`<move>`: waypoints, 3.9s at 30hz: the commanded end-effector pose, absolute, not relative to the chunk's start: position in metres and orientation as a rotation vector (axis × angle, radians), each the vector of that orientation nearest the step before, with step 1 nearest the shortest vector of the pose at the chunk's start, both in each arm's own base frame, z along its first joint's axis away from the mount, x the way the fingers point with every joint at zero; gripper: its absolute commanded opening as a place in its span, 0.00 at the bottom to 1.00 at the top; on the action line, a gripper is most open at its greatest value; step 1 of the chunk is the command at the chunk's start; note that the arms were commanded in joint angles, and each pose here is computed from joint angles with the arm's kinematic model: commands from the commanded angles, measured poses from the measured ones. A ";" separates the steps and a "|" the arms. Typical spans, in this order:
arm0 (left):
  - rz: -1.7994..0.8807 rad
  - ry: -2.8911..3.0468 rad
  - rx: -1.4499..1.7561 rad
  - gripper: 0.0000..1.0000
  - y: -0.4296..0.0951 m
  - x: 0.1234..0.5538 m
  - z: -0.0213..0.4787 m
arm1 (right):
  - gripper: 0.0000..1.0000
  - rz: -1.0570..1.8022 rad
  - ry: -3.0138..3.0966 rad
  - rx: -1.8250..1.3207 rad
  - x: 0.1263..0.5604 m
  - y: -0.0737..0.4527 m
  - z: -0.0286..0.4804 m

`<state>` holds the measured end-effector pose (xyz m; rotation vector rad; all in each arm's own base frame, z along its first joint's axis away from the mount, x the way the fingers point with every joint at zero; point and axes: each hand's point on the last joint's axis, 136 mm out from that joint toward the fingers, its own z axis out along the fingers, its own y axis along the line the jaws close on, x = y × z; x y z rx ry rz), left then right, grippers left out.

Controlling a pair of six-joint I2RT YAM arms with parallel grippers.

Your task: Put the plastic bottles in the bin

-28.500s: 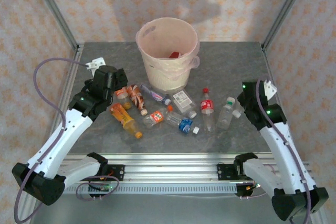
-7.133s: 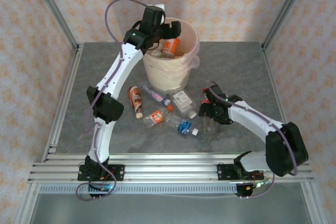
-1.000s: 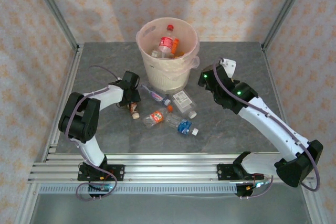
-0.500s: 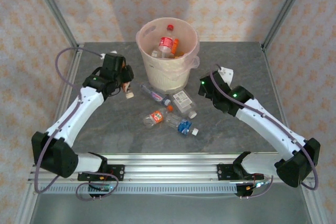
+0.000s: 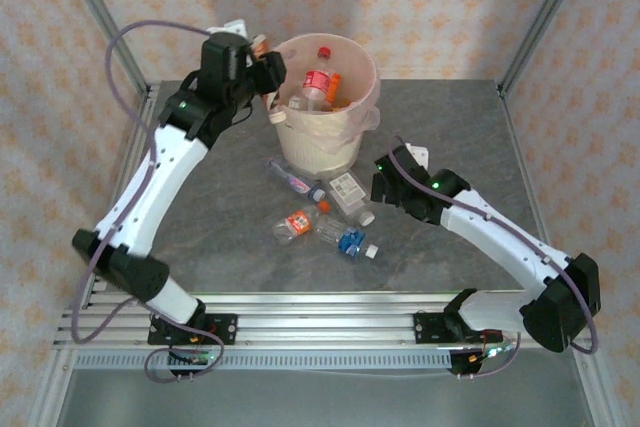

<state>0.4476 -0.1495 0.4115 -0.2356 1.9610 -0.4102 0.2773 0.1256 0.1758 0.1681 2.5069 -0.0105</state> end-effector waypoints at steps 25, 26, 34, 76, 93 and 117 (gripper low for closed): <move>-0.365 2.099 -0.093 0.72 -0.213 0.545 0.357 | 0.99 0.159 2.664 -0.016 0.272 0.165 0.115; -0.360 2.100 -0.092 0.75 -0.213 0.545 0.357 | 0.99 0.164 2.671 -0.027 0.273 0.168 0.112; -0.323 2.079 -0.086 0.93 -0.205 0.541 0.369 | 0.99 0.200 2.688 -0.119 0.281 0.185 0.101; -0.194 1.949 -0.207 1.00 -0.133 0.454 0.432 | 0.99 0.087 2.721 -0.593 0.321 0.231 0.061; -0.178 1.960 -0.222 1.00 -0.128 0.454 0.427 | 0.99 0.001 2.757 -0.527 0.324 0.222 0.040; -0.160 1.933 -0.282 1.00 -0.102 0.440 0.428 | 0.61 -0.203 2.658 -0.187 0.325 0.143 0.087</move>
